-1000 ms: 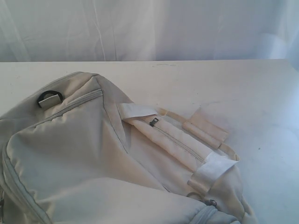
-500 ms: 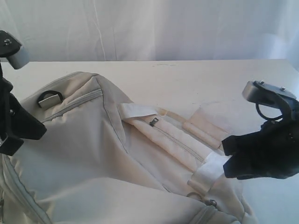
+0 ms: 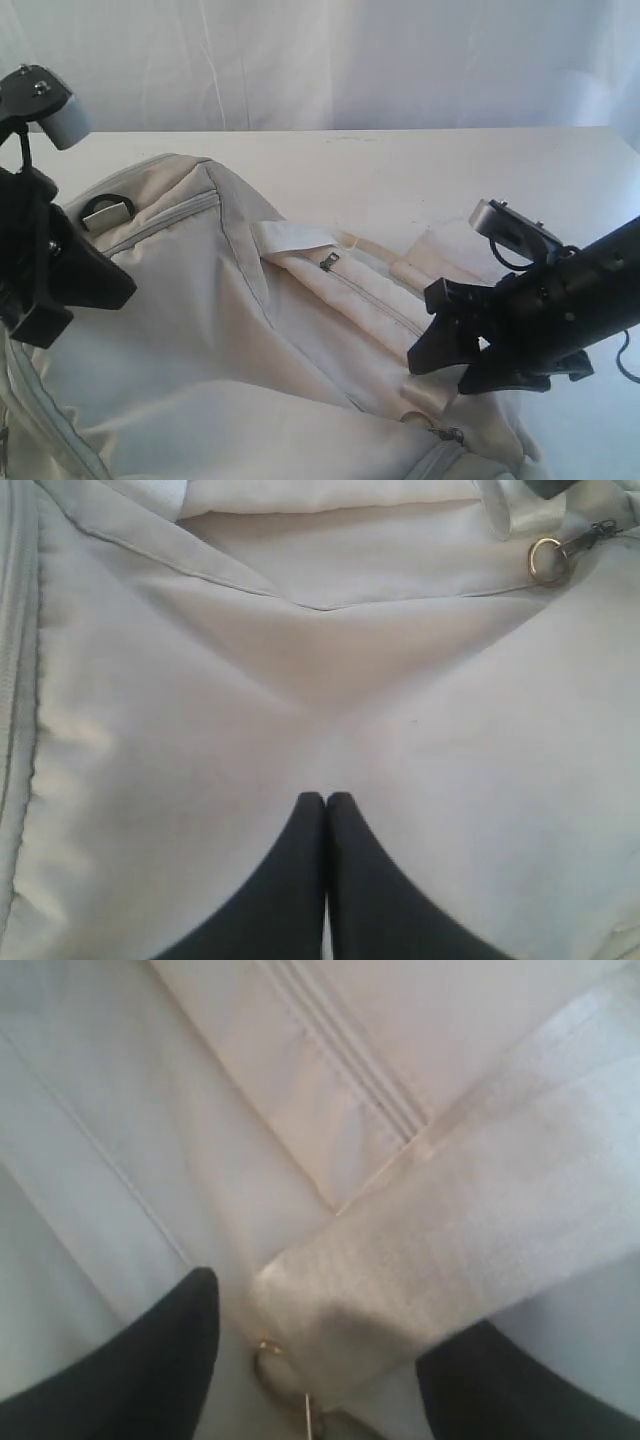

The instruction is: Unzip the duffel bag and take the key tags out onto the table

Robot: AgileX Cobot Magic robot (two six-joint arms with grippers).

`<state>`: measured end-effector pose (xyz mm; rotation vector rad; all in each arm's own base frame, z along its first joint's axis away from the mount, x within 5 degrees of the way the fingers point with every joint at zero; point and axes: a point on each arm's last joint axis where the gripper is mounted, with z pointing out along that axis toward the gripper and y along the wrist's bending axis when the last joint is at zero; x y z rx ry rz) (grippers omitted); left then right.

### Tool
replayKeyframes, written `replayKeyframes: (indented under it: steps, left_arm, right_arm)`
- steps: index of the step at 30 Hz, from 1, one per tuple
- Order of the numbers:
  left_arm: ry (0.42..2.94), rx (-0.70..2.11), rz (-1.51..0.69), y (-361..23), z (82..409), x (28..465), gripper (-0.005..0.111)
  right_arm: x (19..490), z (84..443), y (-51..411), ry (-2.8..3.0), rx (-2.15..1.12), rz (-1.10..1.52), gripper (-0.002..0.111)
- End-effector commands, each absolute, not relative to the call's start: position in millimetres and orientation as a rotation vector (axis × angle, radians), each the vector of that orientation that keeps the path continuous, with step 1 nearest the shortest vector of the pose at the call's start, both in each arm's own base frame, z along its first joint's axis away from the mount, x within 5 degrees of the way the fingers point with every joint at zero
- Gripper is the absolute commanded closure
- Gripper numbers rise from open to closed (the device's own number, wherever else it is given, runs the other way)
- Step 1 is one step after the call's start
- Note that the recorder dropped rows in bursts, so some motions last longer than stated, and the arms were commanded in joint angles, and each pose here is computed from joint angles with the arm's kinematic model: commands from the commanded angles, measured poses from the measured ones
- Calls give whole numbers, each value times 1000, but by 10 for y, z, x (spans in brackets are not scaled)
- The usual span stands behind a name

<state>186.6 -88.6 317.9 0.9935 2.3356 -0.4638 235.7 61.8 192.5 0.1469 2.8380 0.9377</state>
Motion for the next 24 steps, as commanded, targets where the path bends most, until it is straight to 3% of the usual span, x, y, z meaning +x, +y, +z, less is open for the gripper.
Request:
replayKeyframes:
  steps: [1, 7, 8, 19, 24]
  left_arm:
    - [2319, 1029, -489, -919, 3199, 1835, 107]
    - [2309, 1026, -481, -919, 3200, 1849, 107]
    - [2310, 1027, -479, -918, 3199, 1849, 107]
    - [2308, 990, -420, -888, 3074, 1886, 107]
    - [2304, 987, -415, -887, 3076, 1891, 107]
  right_arm:
    - [2477, 1753, 624, 2840, 188, 940, 62]
    - [2635, 1757, 589, 2781, 170, 855, 106]
    - [2694, 1808, 581, 2755, 148, 839, 108]
    - [3458, 2643, 442, 2542, -49, 496, 108]
    - [3878, 2819, 401, 2544, -114, 385, 108]
